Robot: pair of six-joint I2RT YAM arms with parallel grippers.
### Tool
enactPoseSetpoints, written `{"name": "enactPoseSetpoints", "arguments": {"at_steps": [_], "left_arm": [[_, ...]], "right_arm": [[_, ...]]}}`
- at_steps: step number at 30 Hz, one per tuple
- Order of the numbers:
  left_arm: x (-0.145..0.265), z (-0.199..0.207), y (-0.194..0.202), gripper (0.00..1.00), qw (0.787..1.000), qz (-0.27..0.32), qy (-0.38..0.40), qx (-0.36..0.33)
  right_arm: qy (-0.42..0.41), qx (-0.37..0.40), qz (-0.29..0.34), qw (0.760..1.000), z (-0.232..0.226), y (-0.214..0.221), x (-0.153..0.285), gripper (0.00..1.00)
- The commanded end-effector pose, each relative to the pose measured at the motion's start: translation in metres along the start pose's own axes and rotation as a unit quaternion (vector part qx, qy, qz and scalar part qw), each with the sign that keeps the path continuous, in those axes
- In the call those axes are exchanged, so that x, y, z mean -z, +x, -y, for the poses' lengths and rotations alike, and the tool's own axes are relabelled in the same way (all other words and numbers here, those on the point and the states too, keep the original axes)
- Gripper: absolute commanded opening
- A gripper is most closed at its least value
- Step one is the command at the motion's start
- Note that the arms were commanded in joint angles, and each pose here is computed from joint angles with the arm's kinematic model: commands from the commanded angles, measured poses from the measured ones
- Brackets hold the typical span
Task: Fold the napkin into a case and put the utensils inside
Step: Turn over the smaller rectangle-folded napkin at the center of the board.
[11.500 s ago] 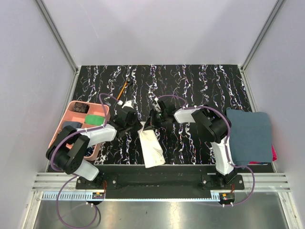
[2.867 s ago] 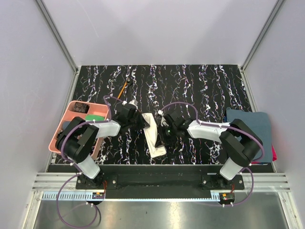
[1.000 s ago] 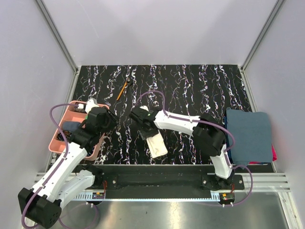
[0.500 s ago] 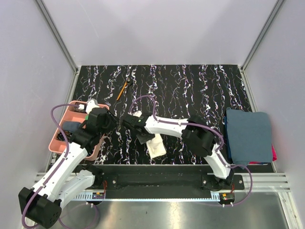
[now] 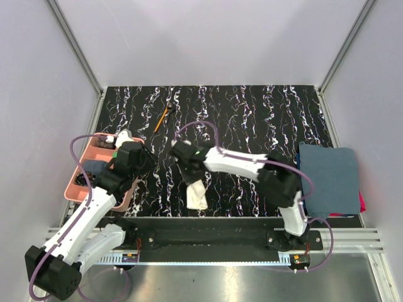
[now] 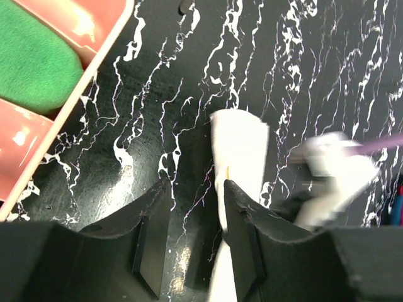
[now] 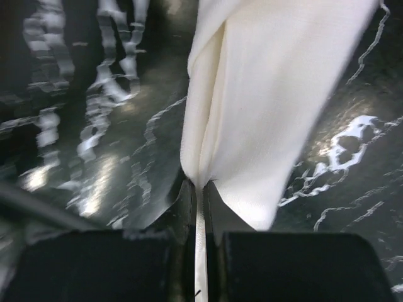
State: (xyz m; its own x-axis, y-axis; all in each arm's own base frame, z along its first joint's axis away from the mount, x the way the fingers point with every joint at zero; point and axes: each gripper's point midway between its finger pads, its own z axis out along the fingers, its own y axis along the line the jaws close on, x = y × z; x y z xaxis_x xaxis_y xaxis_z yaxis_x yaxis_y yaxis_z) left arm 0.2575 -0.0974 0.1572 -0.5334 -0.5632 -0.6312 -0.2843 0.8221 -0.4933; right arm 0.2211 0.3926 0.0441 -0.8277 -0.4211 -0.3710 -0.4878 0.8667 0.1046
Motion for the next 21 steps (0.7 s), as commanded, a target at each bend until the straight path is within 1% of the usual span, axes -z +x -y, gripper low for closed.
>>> {"name": "enactPoseSetpoints", "arguments": {"at_steps": [1,3,4,5,7,8,11,13,15,19,21], "left_arm": [[0.003,0.026,-0.015,0.42,0.998,0.016,0.052,-0.018],[0.0,0.029,-0.011,0.42,0.998,0.006,0.058,-0.019],[-0.002,0.031,-0.011,0.42,0.998,0.004,0.06,-0.017],[-0.004,0.034,-0.008,0.38,0.998,-0.002,0.065,-0.018],[-0.01,0.036,-0.005,0.36,0.998,-0.015,0.065,-0.02],[-0.011,0.041,-0.002,0.35,0.997,-0.023,0.075,-0.022],[-0.019,0.047,0.007,0.34,0.995,-0.047,0.086,-0.03],[-0.025,0.053,0.011,0.35,0.993,-0.055,0.099,-0.037],[-0.027,0.059,0.018,0.35,0.989,-0.073,0.117,-0.043],[-0.038,0.071,0.028,0.34,0.984,-0.097,0.144,-0.046],[-0.043,0.074,0.032,0.34,0.982,-0.106,0.15,-0.044]], "right_arm": [[-0.238,-0.073,0.074,0.966,-0.039,-0.051,0.067,0.0],[-0.303,-0.101,0.061,0.946,-0.034,-0.054,0.07,0.0],[-0.33,-0.121,0.058,0.934,-0.034,-0.051,0.062,0.0],[-0.366,-0.123,0.043,0.921,-0.037,-0.046,0.065,0.0],[-0.395,-0.146,0.054,0.905,-0.03,-0.047,0.056,0.0],[-0.41,-0.15,0.049,0.898,-0.029,-0.043,0.054,0.0],[-0.446,-0.176,0.053,0.876,-0.014,-0.035,0.04,0.0],[-0.448,-0.194,0.049,0.872,0.0,-0.025,0.028,0.0],[-0.448,-0.198,0.049,0.87,0.009,-0.017,0.025,0.0],[-0.423,-0.219,0.053,0.878,0.041,0.001,0.016,0.02],[-0.424,-0.223,0.052,0.876,0.049,0.005,0.017,0.02]]}}
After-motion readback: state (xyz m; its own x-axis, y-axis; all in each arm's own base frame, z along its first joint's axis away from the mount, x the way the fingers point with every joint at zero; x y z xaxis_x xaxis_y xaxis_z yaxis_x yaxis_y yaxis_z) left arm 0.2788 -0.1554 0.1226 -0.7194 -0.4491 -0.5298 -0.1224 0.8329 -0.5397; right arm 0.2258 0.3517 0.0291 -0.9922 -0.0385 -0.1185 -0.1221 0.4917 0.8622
